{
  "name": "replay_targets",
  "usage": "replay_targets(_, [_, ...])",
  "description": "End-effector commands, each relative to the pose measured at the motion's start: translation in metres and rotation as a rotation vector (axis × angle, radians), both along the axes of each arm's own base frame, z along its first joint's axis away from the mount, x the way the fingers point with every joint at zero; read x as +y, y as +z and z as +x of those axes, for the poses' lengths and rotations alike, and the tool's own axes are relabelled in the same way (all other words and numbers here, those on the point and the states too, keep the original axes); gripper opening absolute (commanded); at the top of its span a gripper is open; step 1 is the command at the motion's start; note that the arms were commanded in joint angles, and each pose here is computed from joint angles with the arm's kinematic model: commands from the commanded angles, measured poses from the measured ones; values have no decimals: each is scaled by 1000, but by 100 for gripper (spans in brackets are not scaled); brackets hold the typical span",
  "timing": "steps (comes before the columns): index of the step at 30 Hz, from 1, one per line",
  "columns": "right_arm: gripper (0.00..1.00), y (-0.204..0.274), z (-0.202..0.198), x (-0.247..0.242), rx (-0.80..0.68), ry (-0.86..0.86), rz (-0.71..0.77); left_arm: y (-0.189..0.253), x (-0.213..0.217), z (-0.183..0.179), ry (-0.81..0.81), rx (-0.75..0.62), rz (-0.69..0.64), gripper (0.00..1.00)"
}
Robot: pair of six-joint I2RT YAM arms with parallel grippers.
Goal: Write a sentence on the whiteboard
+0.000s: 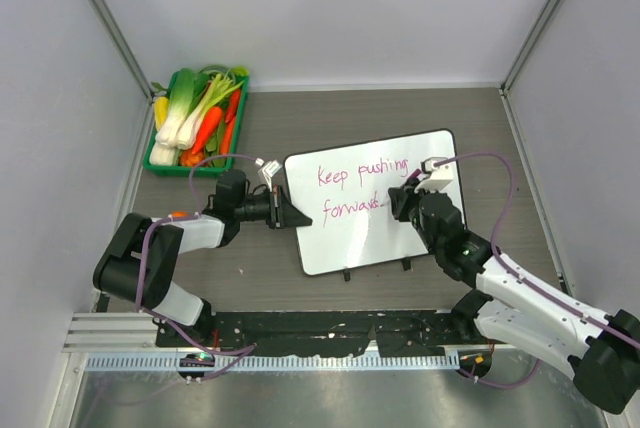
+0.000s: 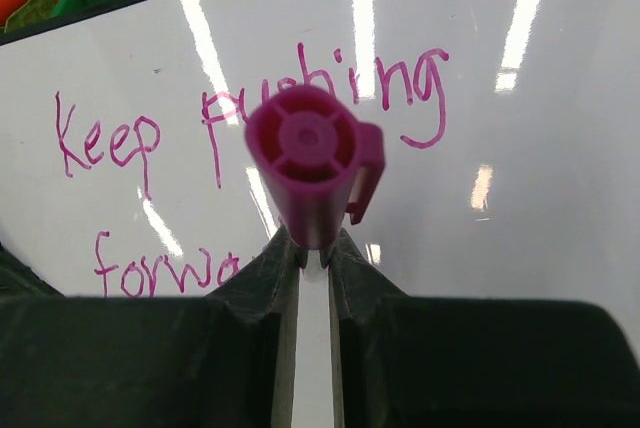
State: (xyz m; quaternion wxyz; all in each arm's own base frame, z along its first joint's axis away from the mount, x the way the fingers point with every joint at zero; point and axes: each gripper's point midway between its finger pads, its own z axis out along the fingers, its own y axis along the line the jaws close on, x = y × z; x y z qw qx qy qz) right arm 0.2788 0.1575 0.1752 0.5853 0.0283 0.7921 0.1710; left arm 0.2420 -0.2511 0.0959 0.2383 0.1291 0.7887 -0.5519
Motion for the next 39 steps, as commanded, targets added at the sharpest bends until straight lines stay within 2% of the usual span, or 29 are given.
replay_targets(1, [1, 30, -2, -4, -52, -12, 47, -49, 16, 3, 98, 28, 185, 0])
replay_targets(6, [1, 46, -5, -4, -78, -3, 87, -49, 16, 3, 100, 29, 185, 0])
replay_targets(15, [1, 42, -3, 5, -52, 24, 91, -45, 17, 3, 106, 8, 185, 0])
replay_targets(19, [1, 43, -4, 8, -41, 37, 100, -43, 18, 2, 109, 1, 182, 5])
replay_targets(24, [1, 41, -10, 11, -25, 53, 143, -33, 21, 2, 131, -42, 181, 23])
replay_targets(31, [1, 34, -18, 13, 19, 69, 177, -8, 32, 4, 225, -137, 171, 70])
replay_targets(36, [1, 31, -19, 19, 47, 86, 189, 9, 42, 6, 310, -182, 175, 88])
replay_targets(37, [1, 31, -18, 20, 48, 85, 192, 15, 44, 6, 325, -182, 166, 97])
replay_targets(39, [1, 30, -18, 23, 63, 95, 197, 26, 45, 7, 349, -190, 156, 100])
